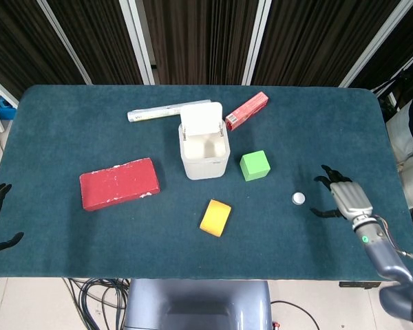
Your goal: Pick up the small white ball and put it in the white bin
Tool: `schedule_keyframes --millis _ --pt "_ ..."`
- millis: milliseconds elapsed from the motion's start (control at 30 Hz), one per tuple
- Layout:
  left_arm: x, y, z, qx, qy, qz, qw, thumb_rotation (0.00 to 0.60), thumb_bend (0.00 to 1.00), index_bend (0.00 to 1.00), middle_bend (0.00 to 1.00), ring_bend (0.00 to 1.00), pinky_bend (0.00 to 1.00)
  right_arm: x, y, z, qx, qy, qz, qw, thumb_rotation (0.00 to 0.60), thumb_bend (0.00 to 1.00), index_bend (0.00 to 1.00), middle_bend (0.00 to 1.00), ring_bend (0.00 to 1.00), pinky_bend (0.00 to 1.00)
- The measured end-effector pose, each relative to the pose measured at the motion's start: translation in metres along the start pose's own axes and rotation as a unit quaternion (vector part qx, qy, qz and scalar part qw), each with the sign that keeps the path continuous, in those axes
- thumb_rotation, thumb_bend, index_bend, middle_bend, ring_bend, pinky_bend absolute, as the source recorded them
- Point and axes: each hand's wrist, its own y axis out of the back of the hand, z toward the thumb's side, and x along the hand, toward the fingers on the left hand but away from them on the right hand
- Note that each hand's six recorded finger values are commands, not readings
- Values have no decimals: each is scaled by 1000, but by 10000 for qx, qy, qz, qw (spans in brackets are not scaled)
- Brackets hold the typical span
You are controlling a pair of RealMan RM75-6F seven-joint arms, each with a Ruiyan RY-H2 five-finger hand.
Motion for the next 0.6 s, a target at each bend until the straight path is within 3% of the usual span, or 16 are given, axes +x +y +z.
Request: schedule_keyframes --millis 267,600 --pt "-1 1 0 -12 3 12 10000 600 168 126 164 23 32 -34 -23 3 230 -215 275 9991 600 114 323 28 90 238" --pt "-1 1 -1 12 21 6 10000 600 168 127 164 23 36 -41 -44 2 296 -300 396 9983 600 116 356 28 91 238"
